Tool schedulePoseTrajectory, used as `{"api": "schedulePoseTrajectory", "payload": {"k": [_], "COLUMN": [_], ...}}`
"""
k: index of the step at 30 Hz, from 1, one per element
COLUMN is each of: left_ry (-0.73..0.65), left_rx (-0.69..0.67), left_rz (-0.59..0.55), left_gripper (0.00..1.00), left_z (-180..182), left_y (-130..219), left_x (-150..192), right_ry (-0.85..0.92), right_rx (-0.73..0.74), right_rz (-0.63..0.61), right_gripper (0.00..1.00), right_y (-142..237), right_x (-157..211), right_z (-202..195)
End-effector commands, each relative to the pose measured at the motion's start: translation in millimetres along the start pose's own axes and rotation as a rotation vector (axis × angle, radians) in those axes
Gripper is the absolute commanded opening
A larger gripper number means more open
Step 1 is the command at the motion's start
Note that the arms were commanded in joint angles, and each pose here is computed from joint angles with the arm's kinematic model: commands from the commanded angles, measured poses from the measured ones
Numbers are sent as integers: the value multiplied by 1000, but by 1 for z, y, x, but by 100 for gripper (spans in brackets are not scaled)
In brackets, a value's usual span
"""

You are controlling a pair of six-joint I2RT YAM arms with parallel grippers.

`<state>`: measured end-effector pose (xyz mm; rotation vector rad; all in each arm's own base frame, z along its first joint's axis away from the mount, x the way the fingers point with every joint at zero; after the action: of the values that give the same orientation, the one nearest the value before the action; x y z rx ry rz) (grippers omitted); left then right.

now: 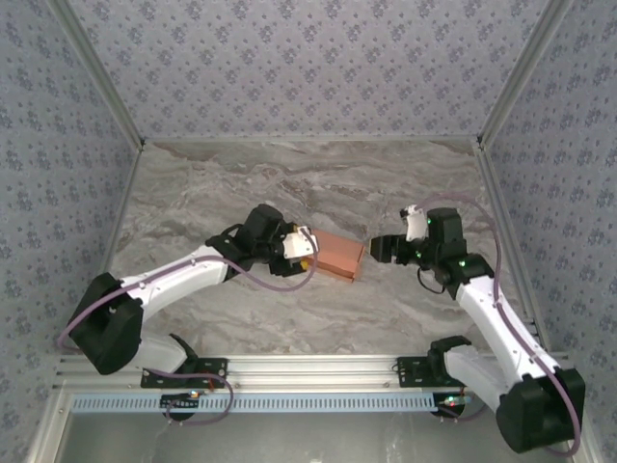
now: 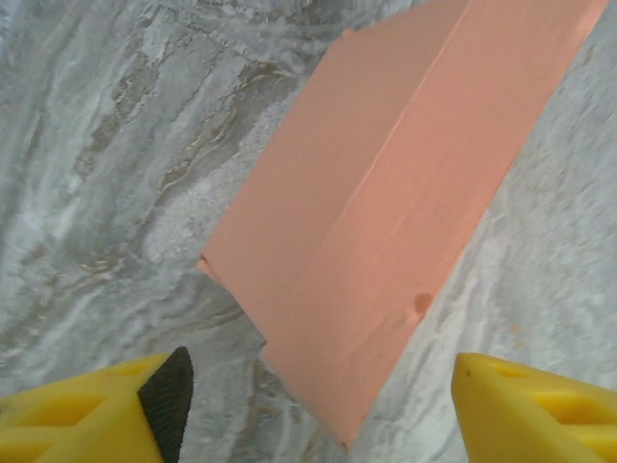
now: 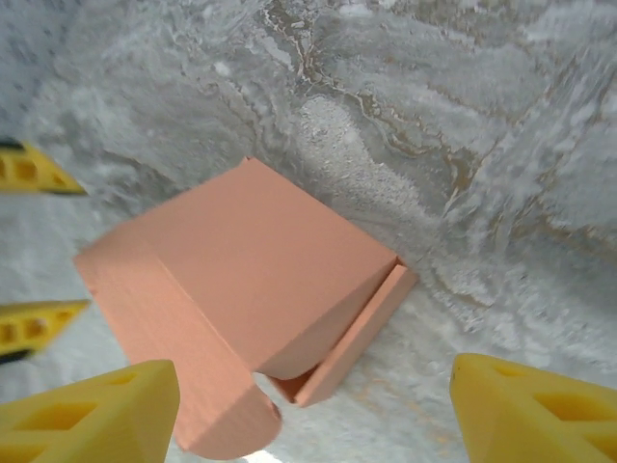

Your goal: Fold the paper box

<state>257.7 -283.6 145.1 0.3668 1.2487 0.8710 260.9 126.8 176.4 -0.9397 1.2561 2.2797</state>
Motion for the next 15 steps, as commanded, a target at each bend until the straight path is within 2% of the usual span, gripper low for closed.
{"api": "schedulePoseTrajectory", "payload": {"k": [1, 4, 8, 10, 12, 15], "left_ry": [98, 104, 154, 239, 381, 584], "left_rx": [200, 234, 176, 104, 1, -79], "left_rz": [-155, -192, -217, -288, -354, -393], "left_gripper": [77, 79, 78, 80, 86, 86], "left_z": [-28, -42, -33, -11, 25, 75], "left_y": [27, 38, 49, 63, 77, 89], "left_x": [-24, -22, -27, -40, -51, -51], "right_ry": [116, 47, -14, -73, -112, -81], "right_rx": [184, 152, 122, 137, 161, 152], "right_rz": [-60, 16, 72, 80, 106, 147], "right_gripper": [76, 76, 74, 74, 73, 72], "right_y": [2, -5, -13, -15, -21, -37], "right_x": [-13, -4, -5, -14, -20, -25], "right_z": [-28, -27, -24, -27, -32, -29]}}
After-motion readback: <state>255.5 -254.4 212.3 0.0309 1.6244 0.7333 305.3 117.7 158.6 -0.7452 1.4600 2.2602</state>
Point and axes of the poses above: each hand's point on the last joint's axis, 136 mm out from that joint toward the fingers, its own y axis back along the fingers, its own z axis along the line the jaws close on, x = y × z, the point moved 1 cm from there along y, back along the fingers
